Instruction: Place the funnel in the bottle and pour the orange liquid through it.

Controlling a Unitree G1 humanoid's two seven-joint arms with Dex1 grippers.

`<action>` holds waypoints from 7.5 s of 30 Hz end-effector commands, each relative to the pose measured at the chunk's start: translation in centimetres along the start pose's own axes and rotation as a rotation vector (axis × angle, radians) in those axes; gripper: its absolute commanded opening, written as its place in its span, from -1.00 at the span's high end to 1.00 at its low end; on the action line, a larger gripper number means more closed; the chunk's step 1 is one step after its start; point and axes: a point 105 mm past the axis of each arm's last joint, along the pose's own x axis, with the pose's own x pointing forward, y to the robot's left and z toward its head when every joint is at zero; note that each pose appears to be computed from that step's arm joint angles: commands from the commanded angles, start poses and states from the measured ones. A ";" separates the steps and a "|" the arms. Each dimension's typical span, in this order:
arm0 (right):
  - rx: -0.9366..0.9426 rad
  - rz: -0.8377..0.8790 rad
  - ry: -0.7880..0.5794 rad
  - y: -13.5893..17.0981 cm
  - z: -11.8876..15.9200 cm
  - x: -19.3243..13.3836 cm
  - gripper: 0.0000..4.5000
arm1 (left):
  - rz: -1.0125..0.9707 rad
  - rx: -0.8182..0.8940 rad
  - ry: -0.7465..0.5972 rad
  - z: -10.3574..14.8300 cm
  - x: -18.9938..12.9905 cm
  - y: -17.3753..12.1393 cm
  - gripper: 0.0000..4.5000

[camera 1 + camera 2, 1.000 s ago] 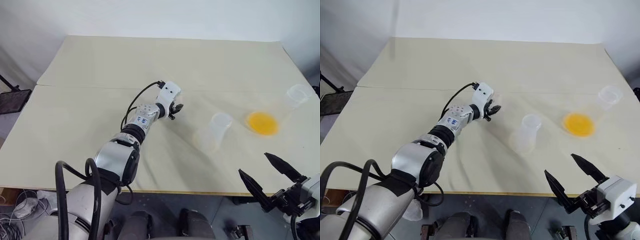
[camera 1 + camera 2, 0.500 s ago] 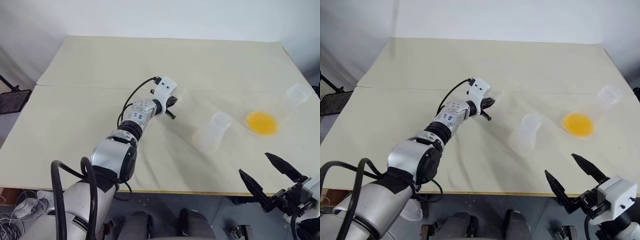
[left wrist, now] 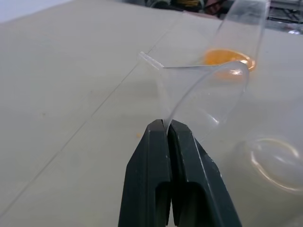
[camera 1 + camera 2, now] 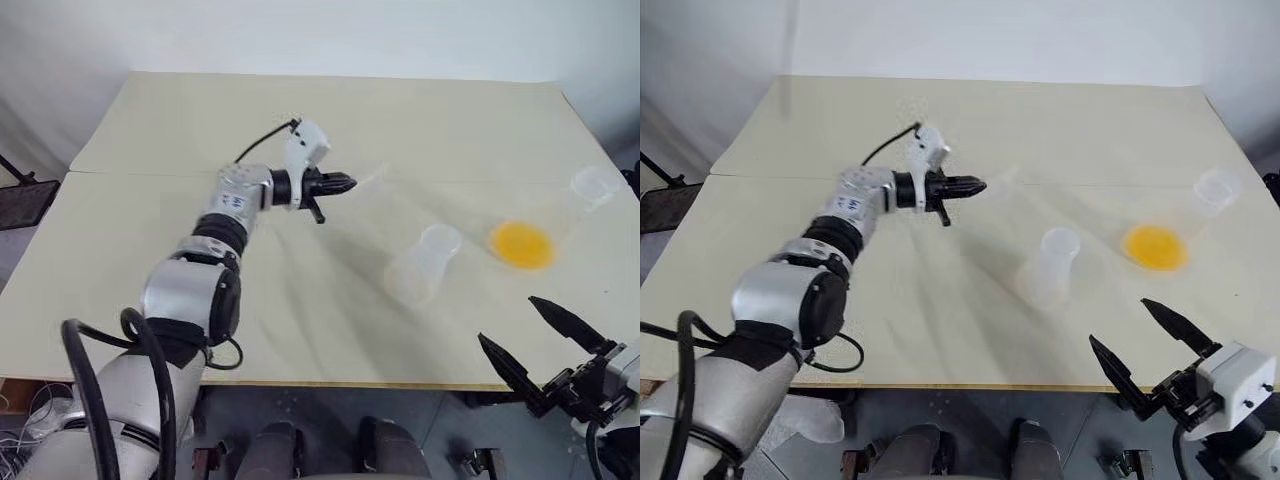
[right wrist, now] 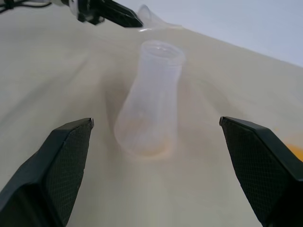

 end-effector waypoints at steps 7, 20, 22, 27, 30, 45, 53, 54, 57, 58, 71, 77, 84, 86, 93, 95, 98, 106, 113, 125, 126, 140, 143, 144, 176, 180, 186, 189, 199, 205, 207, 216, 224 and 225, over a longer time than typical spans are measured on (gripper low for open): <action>-0.015 0.033 -0.014 -0.8 0.8 0.1 -1.00 | -0.076 0.054 -0.076 1.9 -2.9 -0.1 0.98; -0.024 0.098 0.002 -2.0 1.1 0.9 -1.00 | -0.062 0.005 -0.072 0.2 -6.6 -2.9 0.98; -0.025 0.109 0.006 -2.1 1.2 1.0 -1.00 | -0.083 -0.004 -0.033 -0.4 -7.6 -3.6 0.98; -0.021 0.116 0.008 -2.3 1.2 1.1 -1.00 | -0.013 0.006 0.082 -3.5 -8.1 -4.7 0.98; -0.014 0.121 0.008 -2.1 1.2 1.2 -1.00 | -0.010 -0.012 0.092 -4.7 -7.7 -6.0 0.98; -0.001 0.136 0.013 -1.9 1.1 1.4 -1.00 | -0.036 -0.119 0.217 -9.7 -6.5 -9.1 0.79; 0.001 0.139 0.020 -1.9 1.1 1.3 -1.00 | -0.032 -0.037 0.217 -9.0 -6.7 -9.1 -0.26; 0.001 0.139 0.020 -1.9 1.1 1.3 -1.00 | -0.036 -0.022 0.218 -8.9 -6.8 -9.2 -0.40; 0.000 0.145 0.023 -2.1 1.1 1.4 -1.00 | -0.004 0.065 0.215 -8.4 -6.8 -8.8 -0.84; 0.001 0.148 0.023 -2.1 1.1 1.4 -1.00 | 0.001 0.099 0.218 -8.2 -6.8 -8.6 -0.96; -0.009 0.153 0.018 -2.3 1.2 1.6 -1.00 | 0.011 0.235 0.232 -8.5 -6.3 -6.1 -0.99; -0.004 0.144 0.026 -2.1 1.0 1.2 -1.00 | -0.009 0.183 0.204 -8.4 -7.0 -6.7 -0.99; -0.004 0.141 0.027 -2.1 1.0 1.1 -1.00 | -0.046 0.078 0.189 -7.1 -8.9 -7.9 -0.99; -0.004 0.140 0.027 -2.1 1.0 1.0 -1.00 | -0.058 0.056 0.186 -6.8 -9.5 -8.2 -0.99; -0.002 0.150 0.017 -2.1 1.0 1.7 -1.00 | -0.006 0.073 0.178 -8.0 -7.6 -6.7 -0.99; -0.010 0.147 0.013 -2.2 1.1 1.8 -1.00 | 0.029 0.096 0.158 -7.7 -6.8 -5.7 -0.99; -0.012 0.144 0.015 -2.3 1.2 1.6 -1.00 | 0.092 0.126 0.138 -7.3 -6.0 -3.6 -0.99; -0.014 0.130 0.014 -2.2 1.1 1.6 -1.00 | 0.018 0.227 0.128 -6.2 -2.9 -2.2 -0.99; -0.015 0.108 0.014 -1.9 1.1 1.3 -1.00 | -0.081 0.281 0.141 -6.4 0.2 -3.3 -0.99; -0.013 0.064 0.034 -1.3 1.3 0.1 -1.00 | -0.046 0.298 0.162 -7.2 1.2 -3.3 -0.99; -0.012 0.063 0.035 -1.2 1.3 0.0 -1.00 | -0.016 0.302 0.159 -7.0 1.1 -2.9 -0.99; -0.016 0.045 0.043 -0.9 1.5 -0.5 -1.00 | 0.038 0.315 0.196 -7.1 -1.9 -1.1 -0.99; -0.019 0.045 0.039 -1.0 1.5 -0.3 -1.00 | 0.044 0.328 0.196 -6.3 -1.9 -0.7 -0.99; -0.019 0.044 0.038 -1.1 1.5 -0.3 -1.00 | 0.036 0.331 0.196 -6.2 -1.8 -0.8 -0.99; -0.035 0.013 0.039 -1.4 1.5 -0.6 -1.00 | -0.057 0.196 0.136 -4.3 -2.5 -0.9 0.98; -0.039 0.010 0.034 -1.4 1.8 -0.7 -1.00 | -0.113 0.208 0.001 -0.7 -2.6 -1.0 0.98; -0.048 0.006 0.021 -1.7 2.2 -0.7 -1.00 | -0.235 0.248 -0.184 4.2 -3.2 -2.0 0.98; -0.056 0.005 0.013 -1.9 2.5 -0.6 -1.00 | -0.288 0.298 -0.246 6.2 -3.0 -2.8 0.98; -0.065 0.052 0.016 -1.9 2.6 -0.4 -1.00 | -0.548 0.556 -0.210 7.7 -1.0 -6.8 0.98; -0.075 0.051 0.001 -2.0 2.9 -0.1 -1.00 | -0.638 0.720 -0.151 7.6 1.0 -8.7 0.98; -0.074 0.051 -0.001 -1.8 2.8 -0.1 -1.00 | -0.668 0.774 -0.134 7.5 1.5 -9.3 0.98; -0.055 0.010 -0.008 -0.9 2.3 -0.5 -1.00 | -0.755 0.913 -0.055 6.7 2.7 -10.7 0.98; -0.047 -0.009 -0.012 -0.3 2.0 -0.6 -1.00 | -0.726 0.899 -0.024 6.8 2.7 -10.0 0.98; -0.045 -0.012 -0.011 -0.3 2.0 -0.6 -1.00 | -0.716 0.896 -0.014 6.6 2.7 -9.7 0.98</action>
